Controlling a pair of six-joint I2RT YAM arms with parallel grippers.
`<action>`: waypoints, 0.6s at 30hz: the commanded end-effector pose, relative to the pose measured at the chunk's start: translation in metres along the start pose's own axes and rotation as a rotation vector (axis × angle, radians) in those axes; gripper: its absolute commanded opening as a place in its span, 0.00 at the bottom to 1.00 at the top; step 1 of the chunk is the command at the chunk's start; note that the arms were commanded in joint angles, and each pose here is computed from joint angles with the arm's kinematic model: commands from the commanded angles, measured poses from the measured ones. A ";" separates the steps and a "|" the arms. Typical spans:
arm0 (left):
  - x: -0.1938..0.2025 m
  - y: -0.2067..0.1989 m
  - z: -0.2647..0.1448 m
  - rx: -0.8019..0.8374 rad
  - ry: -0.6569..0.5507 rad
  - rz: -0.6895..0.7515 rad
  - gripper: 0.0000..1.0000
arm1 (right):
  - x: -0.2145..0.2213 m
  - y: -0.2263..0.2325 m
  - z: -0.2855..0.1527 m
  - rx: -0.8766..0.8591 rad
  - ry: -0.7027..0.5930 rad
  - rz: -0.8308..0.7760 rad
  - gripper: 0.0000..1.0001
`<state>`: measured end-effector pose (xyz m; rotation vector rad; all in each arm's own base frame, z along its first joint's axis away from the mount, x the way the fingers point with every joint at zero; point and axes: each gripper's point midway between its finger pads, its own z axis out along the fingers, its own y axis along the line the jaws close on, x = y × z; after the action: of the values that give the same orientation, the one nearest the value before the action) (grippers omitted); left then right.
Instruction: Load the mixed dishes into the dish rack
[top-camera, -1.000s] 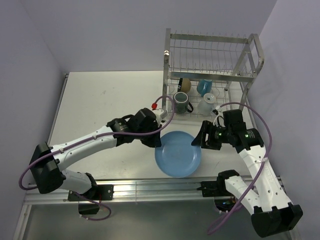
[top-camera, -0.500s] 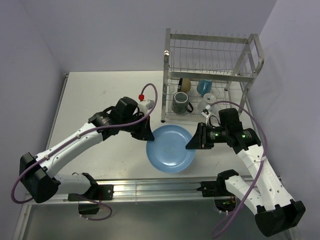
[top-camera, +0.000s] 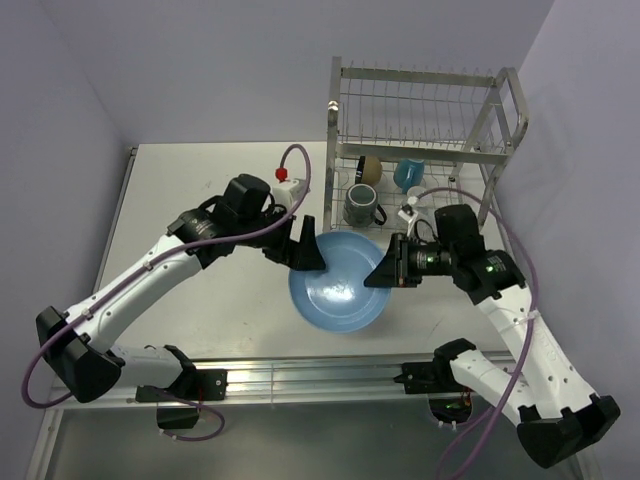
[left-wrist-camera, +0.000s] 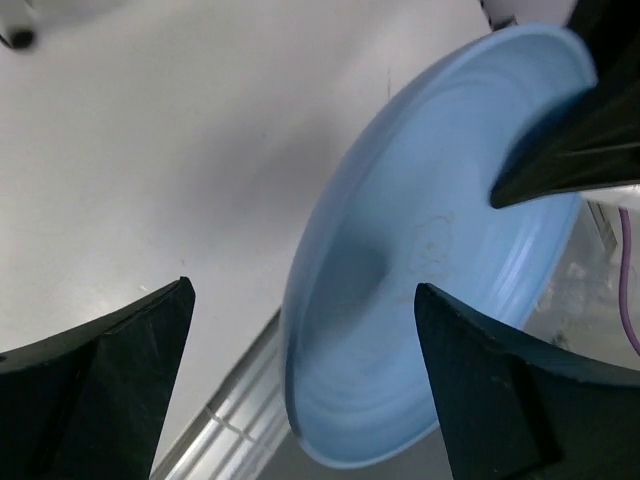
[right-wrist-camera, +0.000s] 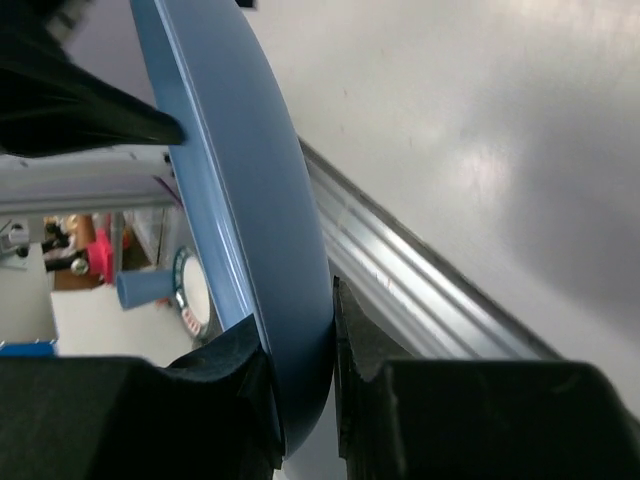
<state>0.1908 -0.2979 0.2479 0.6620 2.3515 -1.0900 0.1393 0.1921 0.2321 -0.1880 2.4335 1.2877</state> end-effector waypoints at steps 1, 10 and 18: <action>-0.049 -0.015 -0.037 -0.061 -0.212 0.062 0.99 | -0.055 0.055 -0.033 -0.039 -0.208 -0.163 0.00; -0.110 0.009 -0.179 -0.482 -0.735 -0.066 0.99 | -0.198 0.113 -0.125 0.248 -0.723 -0.244 0.00; -0.109 0.002 -0.199 -0.452 -0.820 -0.060 0.99 | -0.302 0.137 -0.239 0.578 -1.255 -0.283 0.00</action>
<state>0.2232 -0.1603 0.4521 -0.0392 1.7057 -0.7026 0.2955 0.1142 0.5285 0.1517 1.6752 0.5616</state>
